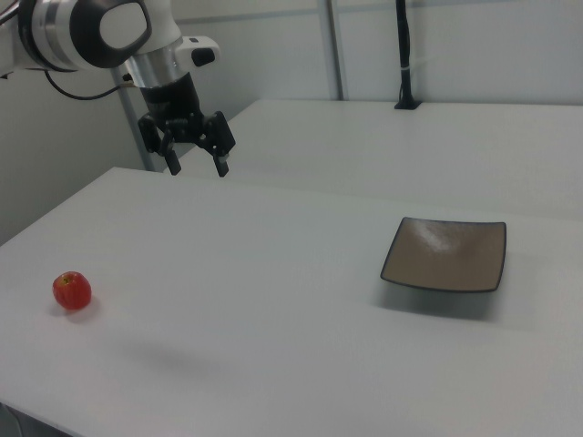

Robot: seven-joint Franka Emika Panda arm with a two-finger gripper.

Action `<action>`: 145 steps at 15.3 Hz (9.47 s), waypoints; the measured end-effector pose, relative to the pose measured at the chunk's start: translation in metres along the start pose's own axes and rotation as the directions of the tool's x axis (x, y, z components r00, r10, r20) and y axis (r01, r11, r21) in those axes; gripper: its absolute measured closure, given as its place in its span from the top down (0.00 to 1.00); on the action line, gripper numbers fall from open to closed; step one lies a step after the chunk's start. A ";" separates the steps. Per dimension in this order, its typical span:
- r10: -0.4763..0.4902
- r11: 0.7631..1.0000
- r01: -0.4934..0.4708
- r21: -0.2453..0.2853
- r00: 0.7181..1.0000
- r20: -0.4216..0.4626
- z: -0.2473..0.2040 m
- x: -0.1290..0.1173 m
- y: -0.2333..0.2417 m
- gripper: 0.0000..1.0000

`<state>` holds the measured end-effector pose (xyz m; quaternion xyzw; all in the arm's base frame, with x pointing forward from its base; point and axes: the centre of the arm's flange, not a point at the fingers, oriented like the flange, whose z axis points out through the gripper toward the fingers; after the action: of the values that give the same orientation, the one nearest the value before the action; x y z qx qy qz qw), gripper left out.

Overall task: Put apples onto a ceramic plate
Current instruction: 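Move the gripper from its raised pose toward the red apple, then lower the open gripper down around the red apple, then close the gripper on the red apple, then lift the apple and carry it over the brown square plate, then lower the apple onto the center of the plate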

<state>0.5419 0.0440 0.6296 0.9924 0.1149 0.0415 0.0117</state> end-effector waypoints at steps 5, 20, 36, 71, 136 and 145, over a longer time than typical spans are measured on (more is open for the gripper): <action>0.000 1.000 0.000 0.000 1.000 -0.001 0.000 0.000 0.000 1.00; -0.047 0.999 0.047 0.006 0.999 0.005 0.003 0.004 -0.025 1.00; -0.205 0.963 0.206 0.174 0.978 -0.022 -0.039 -0.013 -0.184 1.00; -0.546 0.832 0.540 0.122 0.838 0.010 0.263 -0.028 -0.411 1.00; -0.029 0.979 -0.030 -0.204 0.960 -0.279 0.203 0.134 0.239 0.80; -0.010 0.962 -0.075 -0.264 0.952 -0.306 0.301 0.134 0.285 0.78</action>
<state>0.7620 -0.2065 0.3499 0.9649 0.0919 0.2094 0.1295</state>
